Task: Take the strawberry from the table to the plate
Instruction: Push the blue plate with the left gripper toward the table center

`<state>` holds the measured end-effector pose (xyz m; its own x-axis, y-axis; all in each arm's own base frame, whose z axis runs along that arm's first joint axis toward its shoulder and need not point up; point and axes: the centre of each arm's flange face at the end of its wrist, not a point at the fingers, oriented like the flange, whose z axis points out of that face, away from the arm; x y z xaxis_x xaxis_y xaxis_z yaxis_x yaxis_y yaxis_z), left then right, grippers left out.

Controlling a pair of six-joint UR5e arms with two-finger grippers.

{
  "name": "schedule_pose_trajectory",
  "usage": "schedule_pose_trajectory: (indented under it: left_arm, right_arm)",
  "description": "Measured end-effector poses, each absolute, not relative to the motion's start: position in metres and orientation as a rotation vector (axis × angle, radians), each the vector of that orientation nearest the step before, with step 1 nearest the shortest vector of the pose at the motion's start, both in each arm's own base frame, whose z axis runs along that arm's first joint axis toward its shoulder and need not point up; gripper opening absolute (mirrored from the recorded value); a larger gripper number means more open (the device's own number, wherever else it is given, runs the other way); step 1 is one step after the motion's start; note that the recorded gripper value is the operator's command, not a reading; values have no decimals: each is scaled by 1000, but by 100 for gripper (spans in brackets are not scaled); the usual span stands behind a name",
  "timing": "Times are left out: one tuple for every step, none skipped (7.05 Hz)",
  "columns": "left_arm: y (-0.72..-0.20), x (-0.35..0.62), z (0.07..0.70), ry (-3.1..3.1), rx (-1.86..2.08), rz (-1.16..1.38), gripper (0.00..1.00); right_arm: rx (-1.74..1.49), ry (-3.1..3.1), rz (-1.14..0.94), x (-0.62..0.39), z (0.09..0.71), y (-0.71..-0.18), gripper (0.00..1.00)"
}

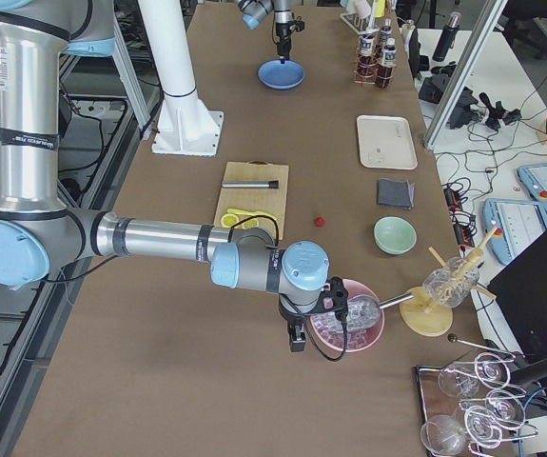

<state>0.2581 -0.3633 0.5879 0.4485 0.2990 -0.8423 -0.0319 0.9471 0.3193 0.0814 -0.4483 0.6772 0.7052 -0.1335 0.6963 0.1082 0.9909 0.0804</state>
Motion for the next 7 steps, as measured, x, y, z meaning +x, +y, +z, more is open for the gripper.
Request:
schedule_pose_trajectory:
  left_arm:
    - [-363, 260, 590, 1086, 273, 208, 61]
    - [-363, 262, 592, 1081, 275, 208, 34]
    - [-364, 265, 592, 1079, 277, 207, 0]
    - [-364, 267, 591, 1081, 277, 202, 0]
    - [-366, 269, 588, 1086, 276, 192, 0]
    - [-369, 272, 580, 1101, 274, 175, 0]
    - [-376, 279, 566, 1125, 271, 147, 0]
  right_arm:
    - [34, -777, -134, 81, 677, -448, 100]
    - [34, -777, -134, 81, 677, -448, 100]
    - [34, -777, -134, 81, 677, -448, 100]
    - [34, -777, -134, 81, 677, -448, 100]
    - [35, -777, -134, 81, 677, -448, 100]
    - [35, -776, -135, 81, 677, -449, 100]
    - [36, -776, -135, 81, 677, -449, 100]
